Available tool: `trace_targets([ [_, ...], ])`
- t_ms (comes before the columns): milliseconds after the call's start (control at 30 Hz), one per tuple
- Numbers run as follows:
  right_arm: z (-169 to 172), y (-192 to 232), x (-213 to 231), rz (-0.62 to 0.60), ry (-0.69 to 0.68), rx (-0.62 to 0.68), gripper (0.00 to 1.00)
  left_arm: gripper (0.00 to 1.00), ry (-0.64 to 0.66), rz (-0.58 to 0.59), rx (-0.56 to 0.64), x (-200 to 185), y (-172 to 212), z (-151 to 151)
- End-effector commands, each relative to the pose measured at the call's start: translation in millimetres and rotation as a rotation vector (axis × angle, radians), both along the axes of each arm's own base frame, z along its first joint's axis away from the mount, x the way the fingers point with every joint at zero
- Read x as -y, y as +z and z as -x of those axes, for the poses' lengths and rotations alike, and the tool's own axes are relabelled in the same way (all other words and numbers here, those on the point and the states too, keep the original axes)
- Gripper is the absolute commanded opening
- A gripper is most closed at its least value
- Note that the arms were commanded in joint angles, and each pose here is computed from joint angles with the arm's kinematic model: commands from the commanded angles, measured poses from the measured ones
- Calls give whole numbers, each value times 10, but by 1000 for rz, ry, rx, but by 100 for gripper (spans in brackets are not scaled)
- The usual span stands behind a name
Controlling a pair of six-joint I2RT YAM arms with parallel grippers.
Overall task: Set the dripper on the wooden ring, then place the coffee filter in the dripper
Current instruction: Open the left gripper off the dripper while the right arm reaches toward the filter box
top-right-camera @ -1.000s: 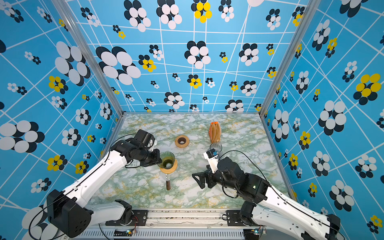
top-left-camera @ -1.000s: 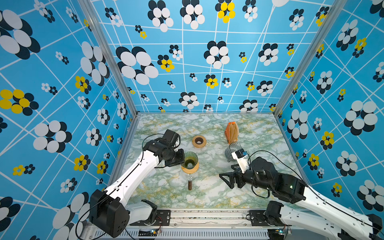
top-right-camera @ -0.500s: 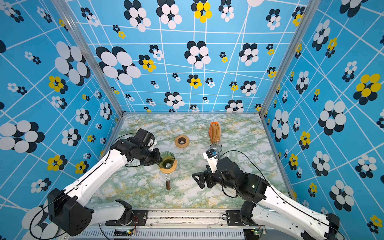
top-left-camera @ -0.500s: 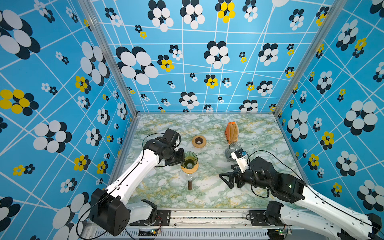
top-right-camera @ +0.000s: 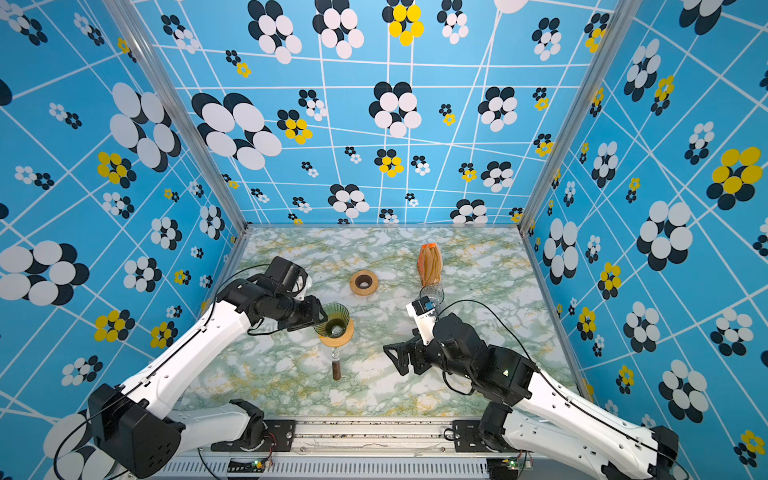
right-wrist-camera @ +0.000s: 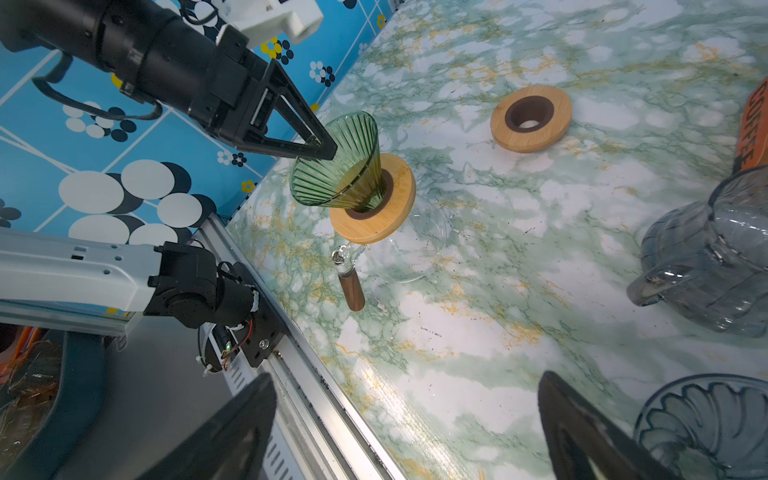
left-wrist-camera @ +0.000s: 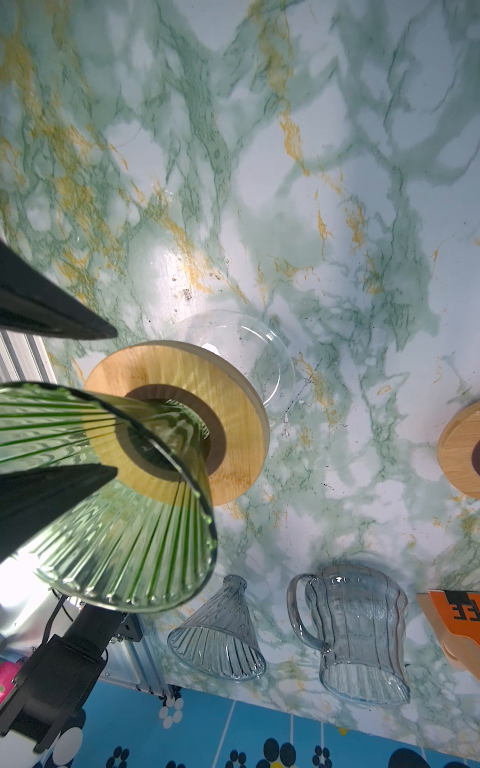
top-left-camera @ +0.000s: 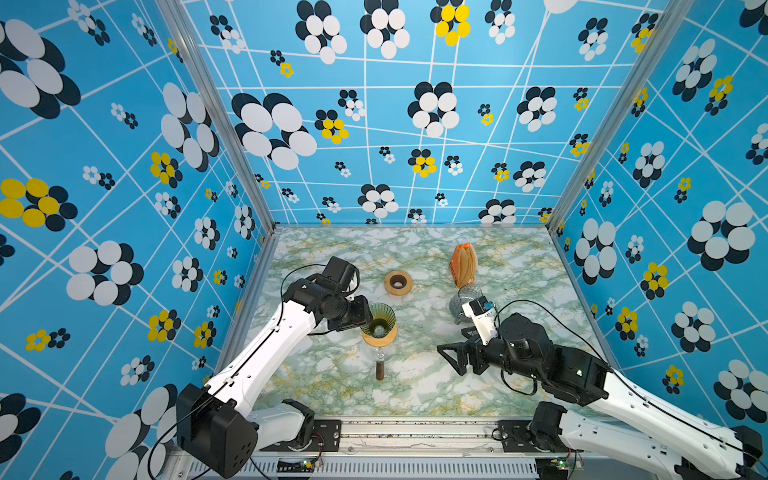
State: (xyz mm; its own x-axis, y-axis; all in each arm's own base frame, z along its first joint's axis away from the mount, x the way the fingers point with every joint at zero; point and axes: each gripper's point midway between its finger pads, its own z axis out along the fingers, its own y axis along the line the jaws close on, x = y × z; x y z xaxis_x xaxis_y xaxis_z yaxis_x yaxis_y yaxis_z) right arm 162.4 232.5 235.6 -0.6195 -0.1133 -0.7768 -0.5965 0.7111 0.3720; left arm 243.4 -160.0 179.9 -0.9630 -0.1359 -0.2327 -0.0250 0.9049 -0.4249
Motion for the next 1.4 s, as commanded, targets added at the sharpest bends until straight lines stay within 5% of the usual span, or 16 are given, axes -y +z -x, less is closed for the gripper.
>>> trace_targets([
  [0,-82,68,67,-26,-62,26,99,54,-9,5,47,-14,142,8],
  [167,-165,91,154,-23,-131,47,99,65,-30,35,172,3,485,-72],
  [300,-272,161,245,-29,-209,75,99,99,-79,78,323,65,850,-160],
  [533,-563,306,420,37,-318,106,97,99,-177,203,537,284,1372,-266],
  [833,-989,435,516,165,-389,149,70,99,-325,293,763,505,1766,-328],
  [1167,-1715,342,709,163,-440,2,41,99,-472,406,913,674,1823,-162],
  [1367,-2296,165,761,140,-512,-100,30,99,-509,406,877,667,1723,-58],
])
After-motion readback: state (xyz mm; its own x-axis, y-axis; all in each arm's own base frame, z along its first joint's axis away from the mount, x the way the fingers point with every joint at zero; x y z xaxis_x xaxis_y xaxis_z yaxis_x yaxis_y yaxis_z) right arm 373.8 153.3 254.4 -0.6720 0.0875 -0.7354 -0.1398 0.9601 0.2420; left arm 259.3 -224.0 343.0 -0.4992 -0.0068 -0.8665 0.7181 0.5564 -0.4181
